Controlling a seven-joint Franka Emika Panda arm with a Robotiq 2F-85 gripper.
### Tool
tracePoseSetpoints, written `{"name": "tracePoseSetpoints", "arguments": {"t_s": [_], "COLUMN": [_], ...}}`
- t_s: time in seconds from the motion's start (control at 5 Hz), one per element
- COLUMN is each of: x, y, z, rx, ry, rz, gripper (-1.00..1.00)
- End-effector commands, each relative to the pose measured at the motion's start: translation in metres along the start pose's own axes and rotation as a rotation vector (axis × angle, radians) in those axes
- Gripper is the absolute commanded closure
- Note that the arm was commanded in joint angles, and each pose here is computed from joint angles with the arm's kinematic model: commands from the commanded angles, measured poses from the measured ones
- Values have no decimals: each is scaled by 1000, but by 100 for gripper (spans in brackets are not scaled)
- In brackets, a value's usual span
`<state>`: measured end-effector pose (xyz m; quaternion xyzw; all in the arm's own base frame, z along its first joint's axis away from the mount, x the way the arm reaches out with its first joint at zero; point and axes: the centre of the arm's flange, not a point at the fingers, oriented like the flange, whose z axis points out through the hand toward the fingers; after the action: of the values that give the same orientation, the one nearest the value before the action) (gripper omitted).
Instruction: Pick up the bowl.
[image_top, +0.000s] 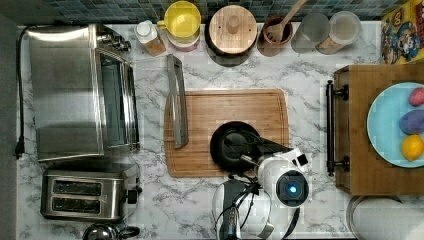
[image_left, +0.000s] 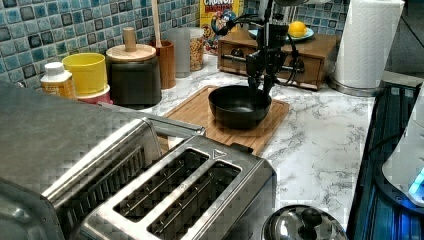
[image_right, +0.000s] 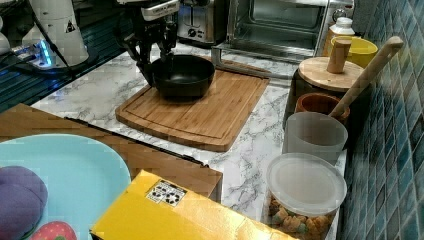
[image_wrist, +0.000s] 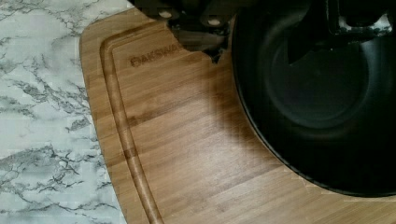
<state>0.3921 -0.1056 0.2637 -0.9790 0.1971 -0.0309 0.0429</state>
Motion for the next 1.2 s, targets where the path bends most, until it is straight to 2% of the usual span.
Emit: {"name": "tracePoseSetpoints", "arguments": {"t_s": [0.2,0.4,0.6,0.8,1.2], "x": [25,29,42,70,113], "y": [-11,-18,-26,-43,-84], "z": [-3,-5,-41,-104,-186], "rx": [-20,-23,28,91,45], "ry": [37,38,91,232,307], "rz": [66,72,108,192,196], "gripper": [100,100,100,100,100]}}
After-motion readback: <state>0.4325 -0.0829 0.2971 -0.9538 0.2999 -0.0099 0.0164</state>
